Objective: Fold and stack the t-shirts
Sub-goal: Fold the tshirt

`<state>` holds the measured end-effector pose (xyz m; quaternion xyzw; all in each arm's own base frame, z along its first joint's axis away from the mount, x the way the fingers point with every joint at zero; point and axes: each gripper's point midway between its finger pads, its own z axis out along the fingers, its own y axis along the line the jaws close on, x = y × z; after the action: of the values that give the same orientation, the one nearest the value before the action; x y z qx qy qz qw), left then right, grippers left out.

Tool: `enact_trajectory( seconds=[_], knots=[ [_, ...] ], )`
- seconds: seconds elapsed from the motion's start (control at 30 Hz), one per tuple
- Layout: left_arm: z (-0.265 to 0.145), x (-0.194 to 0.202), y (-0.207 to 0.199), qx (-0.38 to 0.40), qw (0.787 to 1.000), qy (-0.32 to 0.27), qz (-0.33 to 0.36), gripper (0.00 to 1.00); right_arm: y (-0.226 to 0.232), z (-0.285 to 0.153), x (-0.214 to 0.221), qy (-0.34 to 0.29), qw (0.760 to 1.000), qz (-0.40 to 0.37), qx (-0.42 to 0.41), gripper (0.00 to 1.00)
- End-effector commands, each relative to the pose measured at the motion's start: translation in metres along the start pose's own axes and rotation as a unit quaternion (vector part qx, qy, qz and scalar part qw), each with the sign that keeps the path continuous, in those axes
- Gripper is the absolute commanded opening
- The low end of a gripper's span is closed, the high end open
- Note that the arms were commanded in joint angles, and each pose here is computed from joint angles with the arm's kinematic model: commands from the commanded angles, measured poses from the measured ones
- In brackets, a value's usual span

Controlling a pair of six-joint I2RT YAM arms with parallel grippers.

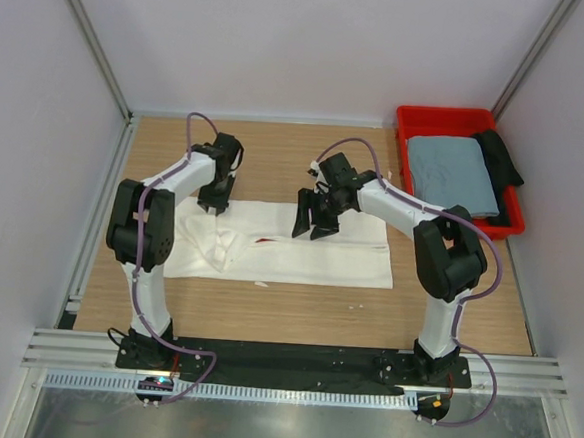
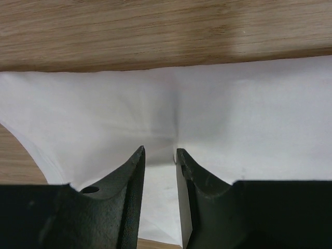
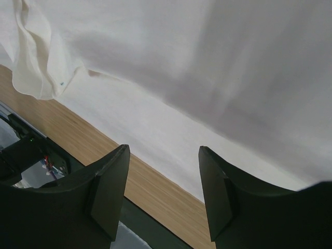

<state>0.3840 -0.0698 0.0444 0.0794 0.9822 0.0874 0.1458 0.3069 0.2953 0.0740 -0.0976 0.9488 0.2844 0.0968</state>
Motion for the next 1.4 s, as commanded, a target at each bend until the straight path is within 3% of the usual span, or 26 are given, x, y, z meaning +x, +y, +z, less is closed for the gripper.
enact_trajectory(
  seconds=[0.0, 0.2, 0.27, 0.53, 0.6, 0.8, 1.13, 1.17, 1.37],
  knots=[
    [-0.003, 0.003, -0.001, -0.008, 1.0, 0.004, 0.006, 0.31, 0.016, -0.015, -0.013, -0.031, 0.999, -0.014, -0.026, 0.61],
    [-0.004, 0.01, -0.002, -0.016, 1.0, 0.012, 0.007, 0.42, 0.016, -0.014, -0.012, -0.031, 0.999, -0.013, -0.028, 0.62],
    [-0.004, 0.012, -0.003, -0.015, 1.0, 0.013, 0.006, 0.41, 0.015, -0.014, -0.011, -0.03, 0.999, -0.012, -0.029, 0.61],
    [0.0, 0.014, 0.007, -0.047, 0.999, 0.022, 0.006, 0.18, 0.018, -0.012, -0.013, -0.028, 0.999, -0.009, -0.035, 0.62],
    [-0.002, 0.014, 0.014, -0.066, 0.997, 0.026, 0.002, 0.01, 0.018, -0.01, -0.014, -0.028, 0.999, -0.011, -0.036, 0.61],
    [-0.032, 0.015, 0.028, -0.094, 0.994, -0.002, -0.05, 0.0, 0.027, -0.008, -0.018, -0.026, 0.998, -0.03, -0.039, 0.62],
    [-0.08, 0.089, 0.042, -0.118, 0.976, 0.014, -0.181, 0.0, 0.11, 0.023, 0.011, 0.0, 0.986, -0.131, -0.1, 0.65],
    [-0.077, 0.106, 0.04, -0.117, 0.975, 0.036, -0.184, 0.0, 0.125, 0.032, 0.022, 0.008, 0.982, -0.151, -0.113, 0.66],
    [-0.079, 0.129, 0.045, -0.131, 0.969, 0.045, -0.205, 0.0, 0.171, 0.057, 0.05, 0.011, 0.962, -0.229, -0.145, 0.72]
  ],
)
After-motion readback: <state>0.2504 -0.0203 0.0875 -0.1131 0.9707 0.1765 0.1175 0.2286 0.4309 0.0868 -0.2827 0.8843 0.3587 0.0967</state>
